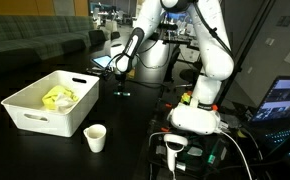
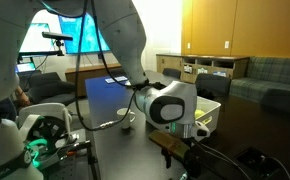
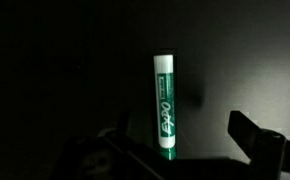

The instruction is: Put the towels in the basket and the tape and marker in the mug

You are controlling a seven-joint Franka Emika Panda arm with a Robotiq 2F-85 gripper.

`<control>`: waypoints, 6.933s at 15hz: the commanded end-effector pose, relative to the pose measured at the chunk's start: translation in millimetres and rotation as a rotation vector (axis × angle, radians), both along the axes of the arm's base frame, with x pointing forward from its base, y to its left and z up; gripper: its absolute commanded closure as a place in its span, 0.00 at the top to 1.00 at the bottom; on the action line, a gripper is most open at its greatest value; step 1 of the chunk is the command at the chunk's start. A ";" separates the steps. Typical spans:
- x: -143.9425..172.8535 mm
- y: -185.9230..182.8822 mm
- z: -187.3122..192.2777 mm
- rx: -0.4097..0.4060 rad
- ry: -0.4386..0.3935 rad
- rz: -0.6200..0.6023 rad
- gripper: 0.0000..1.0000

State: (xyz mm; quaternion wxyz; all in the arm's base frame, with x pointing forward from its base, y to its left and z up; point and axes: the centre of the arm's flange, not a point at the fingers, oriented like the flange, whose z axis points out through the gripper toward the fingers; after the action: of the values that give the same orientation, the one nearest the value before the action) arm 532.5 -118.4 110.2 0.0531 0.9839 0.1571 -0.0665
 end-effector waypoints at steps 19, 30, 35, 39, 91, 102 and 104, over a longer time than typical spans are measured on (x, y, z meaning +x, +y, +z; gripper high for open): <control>19.9 -27.4 -34.7 -0.017 -0.044 0.016 1.00; 26.8 -36.2 -42.8 0.053 -0.045 0.089 1.00; 28.1 -37.5 -46.0 0.077 -0.031 0.115 0.99; 29.2 -42.3 -43.3 0.080 -0.029 0.120 0.69; 59.2 -20.1 -5.3 0.073 0.199 0.290 1.00; 65.3 -47.6 -20.3 -0.021 0.023 0.456 1.00; 62.7 -50.6 -23.4 -0.018 0.022 0.492 1.00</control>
State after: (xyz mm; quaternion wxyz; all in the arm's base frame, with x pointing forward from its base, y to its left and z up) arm 600.0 -160.6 89.7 0.0705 0.9266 0.3612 -0.0772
